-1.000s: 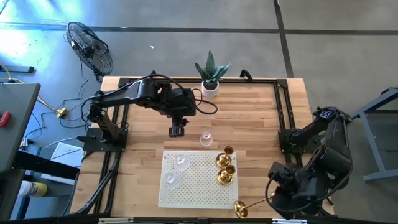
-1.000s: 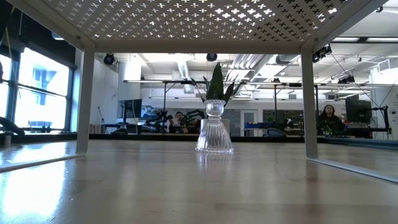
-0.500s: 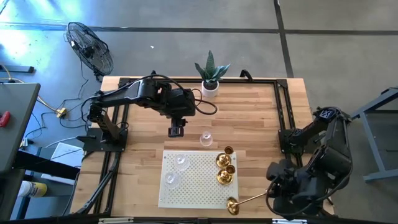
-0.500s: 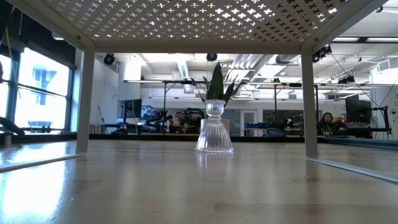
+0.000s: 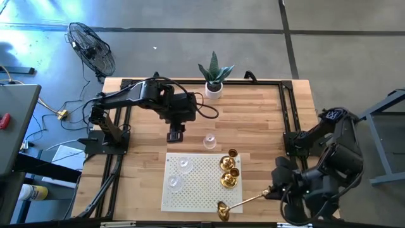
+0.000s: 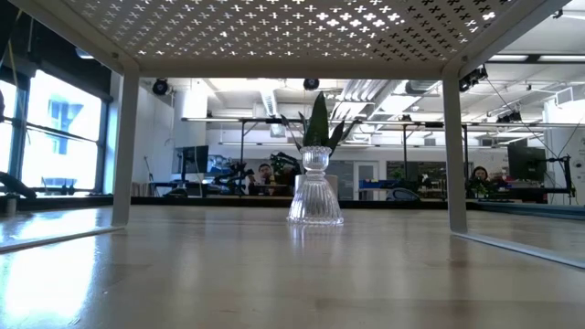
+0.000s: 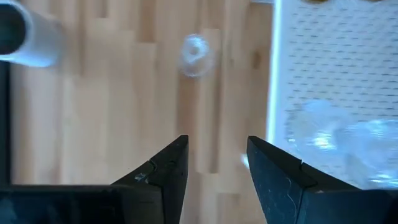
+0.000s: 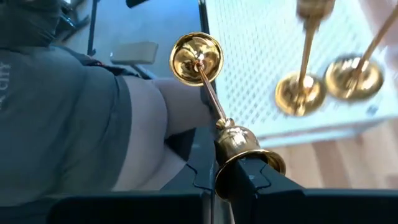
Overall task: Pick & Place candle stick holders
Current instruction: Put the candle holder on the shelf
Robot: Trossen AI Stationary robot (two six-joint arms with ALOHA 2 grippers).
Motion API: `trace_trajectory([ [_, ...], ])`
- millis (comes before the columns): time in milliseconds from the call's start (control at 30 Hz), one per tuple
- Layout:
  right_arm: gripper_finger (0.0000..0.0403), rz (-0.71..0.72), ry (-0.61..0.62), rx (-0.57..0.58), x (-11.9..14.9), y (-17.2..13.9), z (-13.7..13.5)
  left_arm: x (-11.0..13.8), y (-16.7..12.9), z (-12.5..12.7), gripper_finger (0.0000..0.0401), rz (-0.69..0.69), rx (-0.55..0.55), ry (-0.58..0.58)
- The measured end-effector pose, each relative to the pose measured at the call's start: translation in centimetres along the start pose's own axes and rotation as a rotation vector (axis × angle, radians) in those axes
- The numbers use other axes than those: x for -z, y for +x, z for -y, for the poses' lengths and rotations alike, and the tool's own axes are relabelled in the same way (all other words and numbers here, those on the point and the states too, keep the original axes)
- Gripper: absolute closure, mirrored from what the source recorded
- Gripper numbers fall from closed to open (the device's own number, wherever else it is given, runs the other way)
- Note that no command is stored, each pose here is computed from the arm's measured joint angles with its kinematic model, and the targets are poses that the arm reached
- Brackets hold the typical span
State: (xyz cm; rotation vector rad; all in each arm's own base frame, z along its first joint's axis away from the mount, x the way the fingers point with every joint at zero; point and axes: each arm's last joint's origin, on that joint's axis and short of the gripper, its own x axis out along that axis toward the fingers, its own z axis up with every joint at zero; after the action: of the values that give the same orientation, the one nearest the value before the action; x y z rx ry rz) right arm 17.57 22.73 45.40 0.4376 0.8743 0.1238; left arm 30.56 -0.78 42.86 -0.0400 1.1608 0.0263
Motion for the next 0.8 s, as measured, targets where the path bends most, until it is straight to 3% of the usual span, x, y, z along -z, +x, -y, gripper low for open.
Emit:
trace_trajectory([
  [167,0.0393,0.044,-0.168,0.030,-0.6,-1.4,0.4,0.2,-0.5,0.3,0.0242,0.010,0.113,-0.033],
  [433,0.0393,0.079,-0.393,0.100,-1.0,-2.2,0.9,0.4,-1.0,0.3,0.0242,0.022,0.108,-0.037],
  [800,0.0393,0.042,-0.444,0.078,-1.5,-1.9,1.2,0.4,-1.0,0.2,0.0242,0.021,0.101,-0.069],
])
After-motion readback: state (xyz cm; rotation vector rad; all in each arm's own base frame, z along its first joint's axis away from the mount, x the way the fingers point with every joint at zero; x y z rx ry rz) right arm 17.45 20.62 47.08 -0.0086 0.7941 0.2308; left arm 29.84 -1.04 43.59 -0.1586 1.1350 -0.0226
